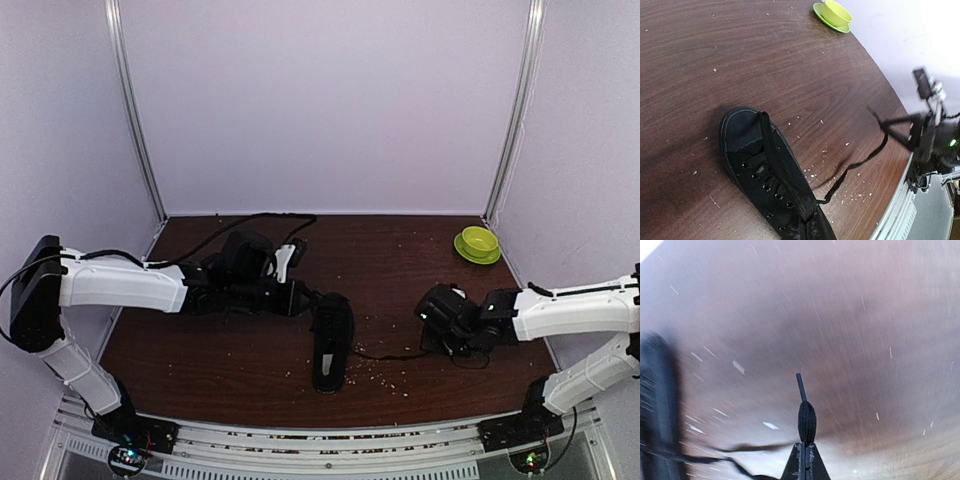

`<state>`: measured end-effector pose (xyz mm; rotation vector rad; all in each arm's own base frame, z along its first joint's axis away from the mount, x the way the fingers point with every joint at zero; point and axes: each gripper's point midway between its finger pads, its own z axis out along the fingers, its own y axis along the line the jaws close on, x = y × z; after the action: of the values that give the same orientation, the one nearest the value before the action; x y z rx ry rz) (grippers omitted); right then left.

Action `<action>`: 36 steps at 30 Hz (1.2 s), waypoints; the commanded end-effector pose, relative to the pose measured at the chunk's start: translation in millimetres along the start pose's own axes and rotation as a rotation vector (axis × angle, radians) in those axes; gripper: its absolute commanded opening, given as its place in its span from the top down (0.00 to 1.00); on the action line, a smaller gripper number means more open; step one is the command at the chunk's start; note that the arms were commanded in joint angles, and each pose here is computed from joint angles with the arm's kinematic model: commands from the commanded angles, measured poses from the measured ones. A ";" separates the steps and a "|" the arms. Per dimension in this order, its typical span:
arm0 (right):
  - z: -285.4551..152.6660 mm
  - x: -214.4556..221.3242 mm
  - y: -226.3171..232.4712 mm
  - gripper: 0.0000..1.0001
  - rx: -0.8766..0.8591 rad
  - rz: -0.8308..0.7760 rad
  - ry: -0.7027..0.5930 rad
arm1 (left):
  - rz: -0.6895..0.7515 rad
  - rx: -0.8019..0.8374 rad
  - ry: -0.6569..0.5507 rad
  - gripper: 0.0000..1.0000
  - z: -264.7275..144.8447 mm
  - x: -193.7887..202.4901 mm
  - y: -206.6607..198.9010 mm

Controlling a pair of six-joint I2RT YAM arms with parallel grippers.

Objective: Tie the shoes

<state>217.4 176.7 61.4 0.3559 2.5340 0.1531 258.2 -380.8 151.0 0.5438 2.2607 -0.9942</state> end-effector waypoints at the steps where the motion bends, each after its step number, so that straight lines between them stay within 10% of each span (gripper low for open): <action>1: -37.6 -68.4 30.2 1.00 -0.099 -0.012 -0.165 | 0.053 0.060 -0.017 1.00 -4.6 -8.4 -12.6; 17: -114.2 -174.8 169.6 1.00 -0.469 -0.007 -0.313 | 0.167 0.190 0.042 1.00 30.5 -12.5 -35.3; 36: -130.6 -195.3 202.6 1.00 -0.542 -0.017 -0.326 | 0.195 0.183 0.103 0.97 53.0 -12.8 -33.8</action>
<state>341.8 308.4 296.6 0.1338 2.0986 0.6744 261.9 -438.1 140.2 0.8647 2.2023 -1.0934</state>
